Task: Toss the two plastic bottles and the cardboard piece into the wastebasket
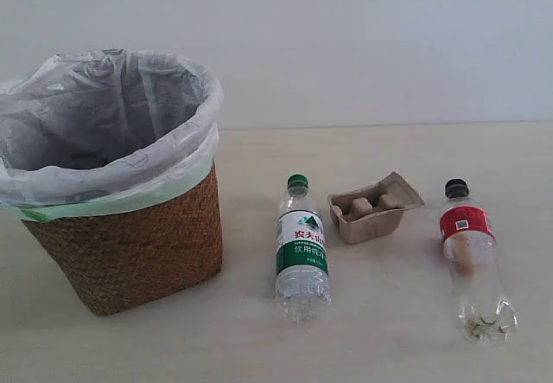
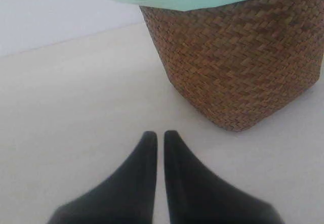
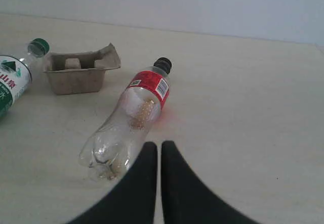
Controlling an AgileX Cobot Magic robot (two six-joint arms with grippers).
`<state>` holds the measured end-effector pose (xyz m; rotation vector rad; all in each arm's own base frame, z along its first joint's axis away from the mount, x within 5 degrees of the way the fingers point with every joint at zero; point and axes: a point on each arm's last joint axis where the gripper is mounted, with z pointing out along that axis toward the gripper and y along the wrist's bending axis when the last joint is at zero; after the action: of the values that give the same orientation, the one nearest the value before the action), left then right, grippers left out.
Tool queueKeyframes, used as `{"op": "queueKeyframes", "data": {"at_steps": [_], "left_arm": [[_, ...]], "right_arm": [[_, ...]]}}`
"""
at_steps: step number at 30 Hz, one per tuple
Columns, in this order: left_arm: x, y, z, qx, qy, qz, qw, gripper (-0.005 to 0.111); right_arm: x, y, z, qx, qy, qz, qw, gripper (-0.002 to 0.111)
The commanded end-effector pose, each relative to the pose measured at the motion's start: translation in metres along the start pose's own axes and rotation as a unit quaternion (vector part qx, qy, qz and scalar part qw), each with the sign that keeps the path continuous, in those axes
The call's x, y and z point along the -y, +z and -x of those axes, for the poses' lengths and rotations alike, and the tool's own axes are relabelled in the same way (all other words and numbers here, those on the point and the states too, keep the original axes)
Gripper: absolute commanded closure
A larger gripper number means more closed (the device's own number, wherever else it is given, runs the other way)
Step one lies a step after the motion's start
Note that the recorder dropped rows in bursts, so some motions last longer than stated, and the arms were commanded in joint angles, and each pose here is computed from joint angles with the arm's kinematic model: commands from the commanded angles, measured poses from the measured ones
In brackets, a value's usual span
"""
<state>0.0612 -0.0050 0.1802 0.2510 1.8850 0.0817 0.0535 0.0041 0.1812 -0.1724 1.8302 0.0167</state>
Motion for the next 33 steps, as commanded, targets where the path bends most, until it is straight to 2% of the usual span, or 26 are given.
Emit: {"op": "queueKeyframes", "data": {"at_steps": [1, 5, 12, 17, 20, 23, 25, 33], "left_arm": [[0.000, 0.000, 0.000, 0.007, -0.009, 0.002, 1.000, 0.103], [0.000, 0.000, 0.000, 0.007, -0.009, 0.002, 1.000, 0.103], [0.000, 0.000, 0.000, 0.007, -0.009, 0.002, 1.000, 0.103], [0.000, 0.000, 0.000, 0.007, -0.009, 0.002, 1.000, 0.103], [0.000, 0.000, 0.000, 0.007, -0.009, 0.002, 1.000, 0.103], [0.000, 0.000, 0.000, 0.007, -0.009, 0.002, 1.000, 0.103], [0.000, 0.000, 0.000, 0.007, -0.009, 0.002, 1.000, 0.103], [0.000, 0.000, 0.000, 0.007, -0.009, 0.002, 1.000, 0.103]], "right_arm": [[0.001, 0.000, 0.002, 0.010, -0.013, -0.003, 1.000, 0.108], [0.001, -0.001, 0.013, 0.070, -0.050, -0.008, 0.996, 0.108], [-0.002, -0.009, 0.040, 0.224, -0.050, 0.002, 0.973, 0.108], [-0.004, -0.021, 0.057, 0.336, -0.042, 0.011, 0.941, 0.108], [-0.006, -0.032, 0.068, 0.411, 0.026, 0.047, 0.910, 0.108], [-0.006, -0.035, 0.071, 0.426, 0.099, 0.084, 0.895, 0.108], [-0.005, -0.032, 0.069, 0.410, 0.121, 0.083, 0.900, 0.108], [0.002, -0.045, 0.097, 0.376, 0.140, 0.066, 0.913, 0.108]]}}
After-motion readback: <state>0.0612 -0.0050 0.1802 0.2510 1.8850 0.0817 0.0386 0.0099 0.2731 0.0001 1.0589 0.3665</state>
